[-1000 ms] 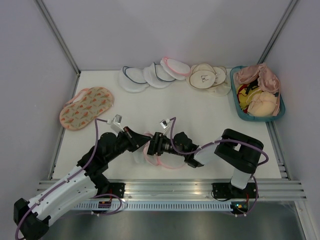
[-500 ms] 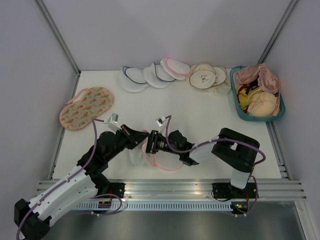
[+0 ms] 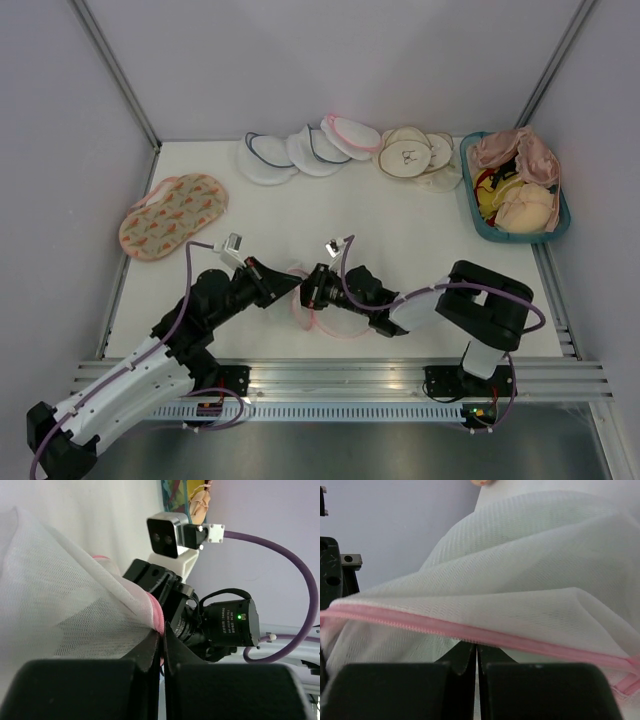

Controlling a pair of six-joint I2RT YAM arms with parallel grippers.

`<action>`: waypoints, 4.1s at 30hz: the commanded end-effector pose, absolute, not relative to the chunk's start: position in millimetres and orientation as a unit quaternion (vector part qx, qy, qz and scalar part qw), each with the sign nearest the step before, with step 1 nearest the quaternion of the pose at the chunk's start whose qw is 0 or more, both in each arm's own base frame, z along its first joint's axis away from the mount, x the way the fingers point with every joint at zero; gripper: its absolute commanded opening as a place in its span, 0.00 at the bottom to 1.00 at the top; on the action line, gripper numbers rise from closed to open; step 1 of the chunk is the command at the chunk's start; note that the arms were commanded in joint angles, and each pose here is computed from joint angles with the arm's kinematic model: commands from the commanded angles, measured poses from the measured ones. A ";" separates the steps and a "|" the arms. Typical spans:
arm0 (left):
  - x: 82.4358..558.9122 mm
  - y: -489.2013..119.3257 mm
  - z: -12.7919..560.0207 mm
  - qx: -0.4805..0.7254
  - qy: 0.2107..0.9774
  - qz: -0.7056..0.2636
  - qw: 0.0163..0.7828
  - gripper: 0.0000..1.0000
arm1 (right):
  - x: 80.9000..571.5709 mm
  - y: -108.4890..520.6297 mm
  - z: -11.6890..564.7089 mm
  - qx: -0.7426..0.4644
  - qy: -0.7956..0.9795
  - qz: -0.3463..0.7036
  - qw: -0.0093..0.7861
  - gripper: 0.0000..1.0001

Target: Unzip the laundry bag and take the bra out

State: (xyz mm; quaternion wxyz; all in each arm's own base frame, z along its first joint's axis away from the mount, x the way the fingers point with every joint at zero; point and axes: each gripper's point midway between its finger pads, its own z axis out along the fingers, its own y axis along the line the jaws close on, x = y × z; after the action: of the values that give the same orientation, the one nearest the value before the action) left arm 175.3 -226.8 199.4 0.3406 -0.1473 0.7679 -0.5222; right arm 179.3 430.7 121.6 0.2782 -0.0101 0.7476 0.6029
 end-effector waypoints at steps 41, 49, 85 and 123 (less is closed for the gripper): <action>182.6 -218.6 197.2 -0.181 0.765 -0.509 0.350 0.02 | 154.3 448.7 186.9 -0.060 0.615 0.746 0.249 0.59; 177.5 -224.9 193.5 -0.183 0.764 -0.525 0.326 0.02 | 160.2 462.1 194.7 -0.064 0.608 0.751 0.251 0.57; 176.3 -175.6 119.9 -0.230 0.835 -0.368 0.338 0.02 | 195.1 360.1 105.7 -0.081 0.839 0.398 0.362 0.00; 146.9 -127.1 49.7 -0.310 0.873 -0.247 0.286 0.02 | 189.7 395.2 31.9 -0.220 0.911 0.078 0.339 0.41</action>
State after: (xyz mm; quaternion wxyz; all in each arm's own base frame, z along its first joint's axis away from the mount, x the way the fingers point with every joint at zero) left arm 146.0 -130.0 52.6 0.2833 -0.2954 0.8775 -0.2499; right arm 175.7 425.9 45.1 0.3259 -0.2212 0.9031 0.1712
